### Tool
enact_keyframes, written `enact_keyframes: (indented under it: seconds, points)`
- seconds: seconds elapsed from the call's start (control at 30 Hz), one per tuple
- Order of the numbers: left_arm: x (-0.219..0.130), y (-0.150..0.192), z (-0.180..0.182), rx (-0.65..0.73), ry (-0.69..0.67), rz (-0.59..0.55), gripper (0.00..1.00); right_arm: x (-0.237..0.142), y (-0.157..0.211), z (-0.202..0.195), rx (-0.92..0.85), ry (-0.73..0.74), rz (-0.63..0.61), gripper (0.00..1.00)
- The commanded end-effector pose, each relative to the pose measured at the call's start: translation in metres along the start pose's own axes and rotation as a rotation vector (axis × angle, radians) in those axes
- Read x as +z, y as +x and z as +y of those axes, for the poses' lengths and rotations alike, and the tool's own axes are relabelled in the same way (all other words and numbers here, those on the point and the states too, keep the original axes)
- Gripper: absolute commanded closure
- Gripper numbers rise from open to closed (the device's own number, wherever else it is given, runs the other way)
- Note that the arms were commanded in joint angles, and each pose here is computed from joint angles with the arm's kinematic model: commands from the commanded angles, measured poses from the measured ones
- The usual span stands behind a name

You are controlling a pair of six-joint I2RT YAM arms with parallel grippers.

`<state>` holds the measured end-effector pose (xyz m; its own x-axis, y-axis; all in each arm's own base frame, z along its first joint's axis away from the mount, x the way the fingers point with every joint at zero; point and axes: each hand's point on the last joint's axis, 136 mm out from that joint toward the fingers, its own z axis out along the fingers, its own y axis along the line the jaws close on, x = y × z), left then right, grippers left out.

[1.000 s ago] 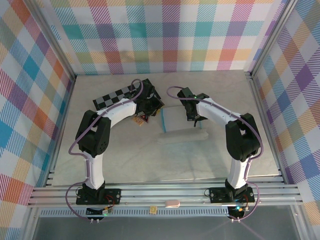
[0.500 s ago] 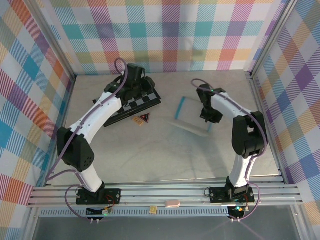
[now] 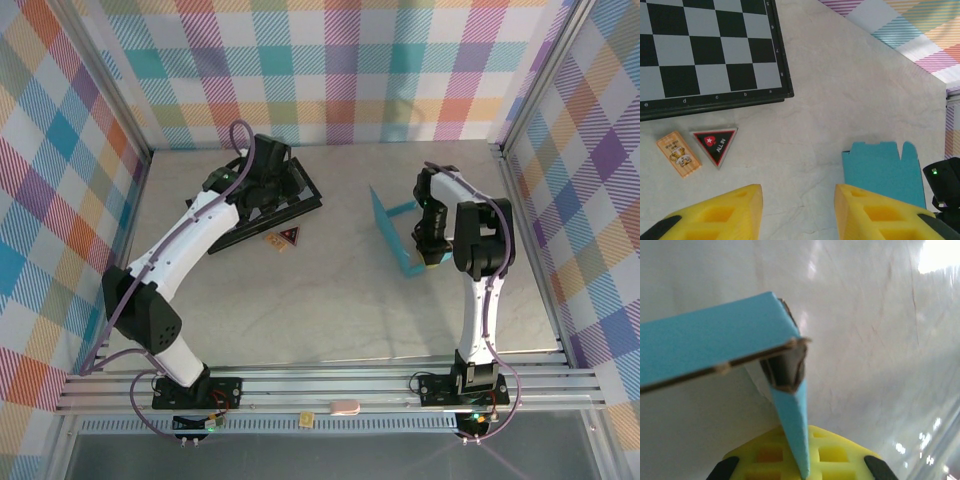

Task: Fold the paper box

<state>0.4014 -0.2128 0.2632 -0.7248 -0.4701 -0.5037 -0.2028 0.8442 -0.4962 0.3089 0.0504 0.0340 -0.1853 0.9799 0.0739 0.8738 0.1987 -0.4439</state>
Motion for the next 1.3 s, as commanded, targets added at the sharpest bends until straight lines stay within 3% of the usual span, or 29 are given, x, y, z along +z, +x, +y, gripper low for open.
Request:
enact_keyframes:
  seconds: [0.0,0.23,0.4,0.53,0.67,0.83,1.03,1.17,1.27]
  points:
    - [-0.015,0.007,0.003,0.034,-0.006,-0.002,0.59,0.006,0.022,-0.030,0.194,0.153,0.111,1.00]
    - [-0.018,0.014,0.003,0.045,-0.004,0.008,0.60,0.019,0.047,-0.035,0.332,0.262,0.232,1.00]
    - [-0.018,0.018,0.002,0.050,0.009,0.023,0.60,0.025,0.077,-0.026,0.403,0.231,0.330,1.00]
    - [-0.013,0.026,-0.004,0.073,0.046,0.062,0.60,0.014,0.098,-0.009,0.408,0.140,0.363,0.76]
    - [-0.004,0.043,-0.011,0.103,0.114,0.128,0.59,-0.010,0.092,-0.005,0.377,0.050,0.303,0.53]
    - [0.005,0.069,-0.029,0.143,0.275,0.219,0.58,-0.028,0.084,-0.002,0.321,-0.080,0.308,0.37]
    - [0.002,0.081,-0.044,0.201,0.433,0.227,0.57,-0.049,0.075,0.001,0.194,-0.208,0.294,0.23]
    - [-0.011,0.080,-0.048,0.218,0.484,0.199,0.57,-0.093,0.050,0.012,-0.041,-0.394,0.108,0.21]
    - [-0.028,0.075,-0.050,0.253,0.527,0.149,0.57,-0.149,0.040,0.025,-0.390,-0.598,-0.138,0.21]
